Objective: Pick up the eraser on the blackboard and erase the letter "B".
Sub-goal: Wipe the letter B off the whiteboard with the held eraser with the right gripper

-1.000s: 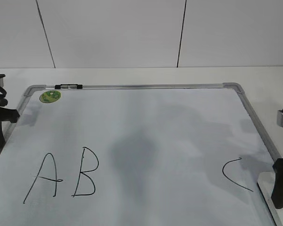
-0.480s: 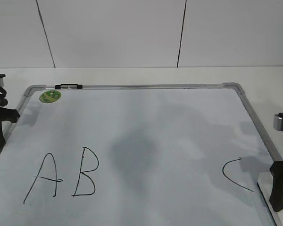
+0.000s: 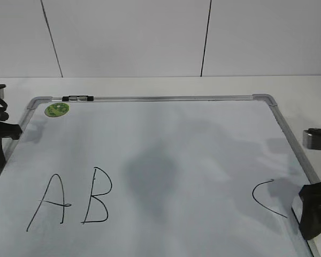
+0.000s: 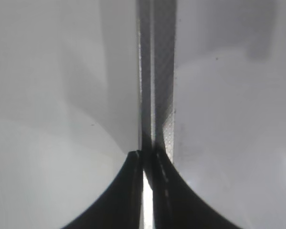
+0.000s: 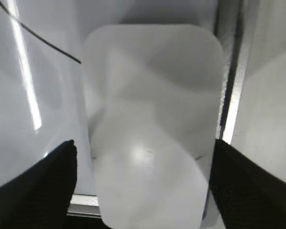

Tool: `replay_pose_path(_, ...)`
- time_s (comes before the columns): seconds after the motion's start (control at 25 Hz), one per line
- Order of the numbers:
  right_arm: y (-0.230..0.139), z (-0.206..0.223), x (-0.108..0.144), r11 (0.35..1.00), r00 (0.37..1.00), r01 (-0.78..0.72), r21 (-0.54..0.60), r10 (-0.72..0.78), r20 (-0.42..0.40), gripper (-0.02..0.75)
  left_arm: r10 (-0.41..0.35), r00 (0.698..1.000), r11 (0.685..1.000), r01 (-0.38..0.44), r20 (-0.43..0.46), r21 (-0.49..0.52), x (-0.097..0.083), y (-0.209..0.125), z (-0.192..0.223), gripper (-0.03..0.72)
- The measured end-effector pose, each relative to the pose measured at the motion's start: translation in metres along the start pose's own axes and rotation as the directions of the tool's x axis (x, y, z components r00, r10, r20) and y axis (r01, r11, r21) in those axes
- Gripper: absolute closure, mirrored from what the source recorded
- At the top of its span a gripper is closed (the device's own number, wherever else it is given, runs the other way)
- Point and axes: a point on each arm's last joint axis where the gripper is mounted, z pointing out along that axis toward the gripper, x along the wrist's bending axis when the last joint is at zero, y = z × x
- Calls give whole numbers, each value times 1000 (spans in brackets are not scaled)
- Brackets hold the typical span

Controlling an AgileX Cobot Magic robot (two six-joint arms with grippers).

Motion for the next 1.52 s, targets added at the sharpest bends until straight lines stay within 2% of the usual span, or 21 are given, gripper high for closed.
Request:
replay_pose_path(0.32,6,15,2,999,998,-16,47,13,65,78,0,1000,1000,0,0,0,0,0,0,671)
replay_pose_path(0.56,6,16,1,999,998,-22,47,18,67,87,0,1000,1000,0,0,0,0,0,0,671)
replay_pose_path(0.76,6,16,1,998,998,-24,49,21,66,169,0,1000,1000,0,0,0,0,0,0,671)
replay_pose_path(0.88,6,15,2,998,998,-24,50,21,66,192,0,1000,1000,0,0,0,0,0,0,671)
replay_pose_path(1.32,8,15,2,998,998,-25,54,22,65,206,0,1000,1000,0,0,0,0,0,0,671)
replay_pose_path(1.52,16,-1,5,998,998,-28,47,25,61,206,0,1000,1000,0,0,0,0,0,0,671)
